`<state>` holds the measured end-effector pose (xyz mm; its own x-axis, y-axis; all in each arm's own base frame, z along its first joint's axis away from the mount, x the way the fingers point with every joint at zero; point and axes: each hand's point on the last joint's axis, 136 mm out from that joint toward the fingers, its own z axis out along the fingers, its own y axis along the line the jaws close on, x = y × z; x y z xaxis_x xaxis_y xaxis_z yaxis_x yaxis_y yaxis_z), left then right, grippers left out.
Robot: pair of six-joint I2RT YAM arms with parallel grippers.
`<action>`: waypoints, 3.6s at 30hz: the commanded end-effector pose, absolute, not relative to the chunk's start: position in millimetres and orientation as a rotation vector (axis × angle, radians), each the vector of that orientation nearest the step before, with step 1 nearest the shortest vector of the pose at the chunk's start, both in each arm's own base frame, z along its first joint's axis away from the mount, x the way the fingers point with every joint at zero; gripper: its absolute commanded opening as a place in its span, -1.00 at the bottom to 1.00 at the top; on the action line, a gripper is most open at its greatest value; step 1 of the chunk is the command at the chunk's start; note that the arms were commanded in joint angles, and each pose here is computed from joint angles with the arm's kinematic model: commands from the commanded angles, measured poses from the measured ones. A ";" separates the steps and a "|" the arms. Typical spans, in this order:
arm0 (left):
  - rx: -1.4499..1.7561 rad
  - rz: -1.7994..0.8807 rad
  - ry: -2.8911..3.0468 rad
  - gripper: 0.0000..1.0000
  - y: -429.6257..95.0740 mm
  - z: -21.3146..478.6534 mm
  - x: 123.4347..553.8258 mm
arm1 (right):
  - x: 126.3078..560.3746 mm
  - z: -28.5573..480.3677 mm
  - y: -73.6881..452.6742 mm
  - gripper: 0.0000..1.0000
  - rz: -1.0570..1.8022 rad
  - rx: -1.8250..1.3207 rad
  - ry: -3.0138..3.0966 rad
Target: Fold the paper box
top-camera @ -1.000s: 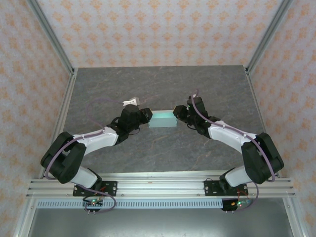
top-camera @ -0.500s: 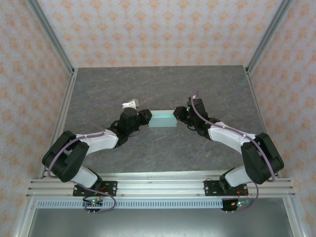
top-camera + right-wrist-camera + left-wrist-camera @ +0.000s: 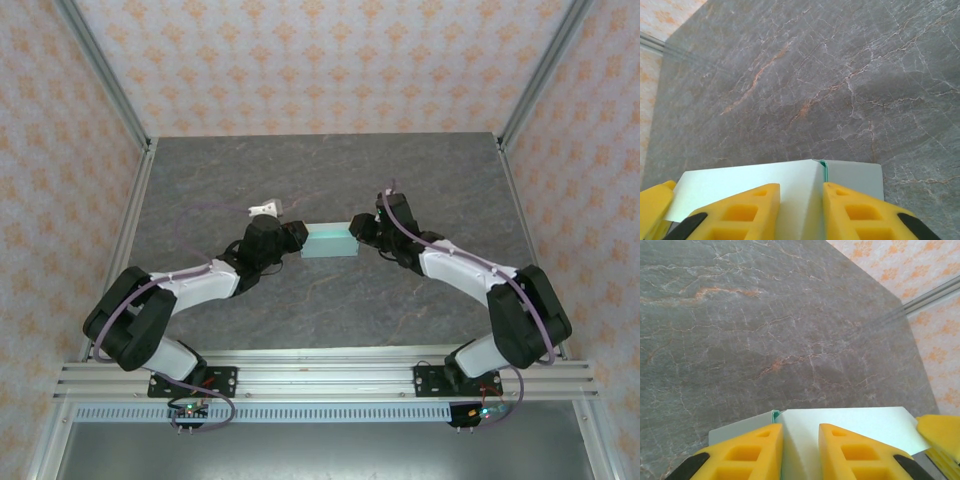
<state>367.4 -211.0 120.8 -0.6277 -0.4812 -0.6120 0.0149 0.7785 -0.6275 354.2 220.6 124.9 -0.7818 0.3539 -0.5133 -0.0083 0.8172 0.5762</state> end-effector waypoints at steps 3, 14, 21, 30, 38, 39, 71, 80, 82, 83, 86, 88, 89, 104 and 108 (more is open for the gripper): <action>-0.303 -0.403 2.439 -0.49 -172.5 55.2 333.0 | 313.0 60.2 185.7 -0.41 0.418 0.194 2.681; -0.248 -0.350 2.472 -0.43 -172.0 53.5 333.0 | 318.8 69.6 180.4 -0.28 0.321 0.115 2.693; -0.240 -0.350 2.506 -0.28 -173.8 51.6 330.1 | 312.8 57.7 181.0 -0.27 0.337 0.128 2.725; -0.246 -0.376 2.558 -0.35 -176.6 33.2 321.1 | 297.7 30.6 178.5 -0.29 0.384 0.171 2.789; -0.277 -0.408 2.627 -0.44 -175.9 -1.3 303.1 | 286.2 11.6 169.4 -0.35 0.377 0.213 2.821; -0.281 -0.410 2.632 -0.46 -175.2 -4.9 301.3 | 285.6 10.4 168.1 -0.35 0.385 0.221 2.822; -0.271 -0.429 2.464 -0.25 -183.6 60.1 337.3 | 311.8 33.7 176.0 -0.52 0.557 0.258 2.761; -0.237 -0.433 2.464 -0.08 -191.3 71.2 348.6 | 314.9 37.4 180.2 -0.52 0.543 0.233 2.753; -0.253 -0.478 2.485 -0.10 -195.9 60.6 345.0 | 315.7 38.8 178.8 -0.49 0.528 0.229 2.751; -0.260 -0.494 2.497 -0.12 -197.3 55.1 342.4 | 315.8 39.6 177.4 -0.46 0.515 0.224 2.751; -0.285 -0.526 2.525 -0.23 -198.2 41.5 334.3 | 318.7 44.2 172.8 -0.39 0.492 0.216 2.747; -0.295 -0.525 2.534 -0.27 -195.9 35.8 330.2 | 320.7 48.3 170.3 -0.34 0.486 0.214 2.745; -0.297 -0.520 2.537 -0.28 -194.6 33.8 328.5 | 322.8 51.6 169.5 -0.32 0.486 0.210 2.739; -0.332 -0.582 2.606 -0.46 -195.6 10.9 308.1 | 312.4 30.6 173.3 -0.38 0.811 0.332 2.808; -0.349 -0.607 2.649 -0.52 -196.5 0.5 299.9 | 304.2 18.7 177.9 -0.45 0.869 0.362 2.833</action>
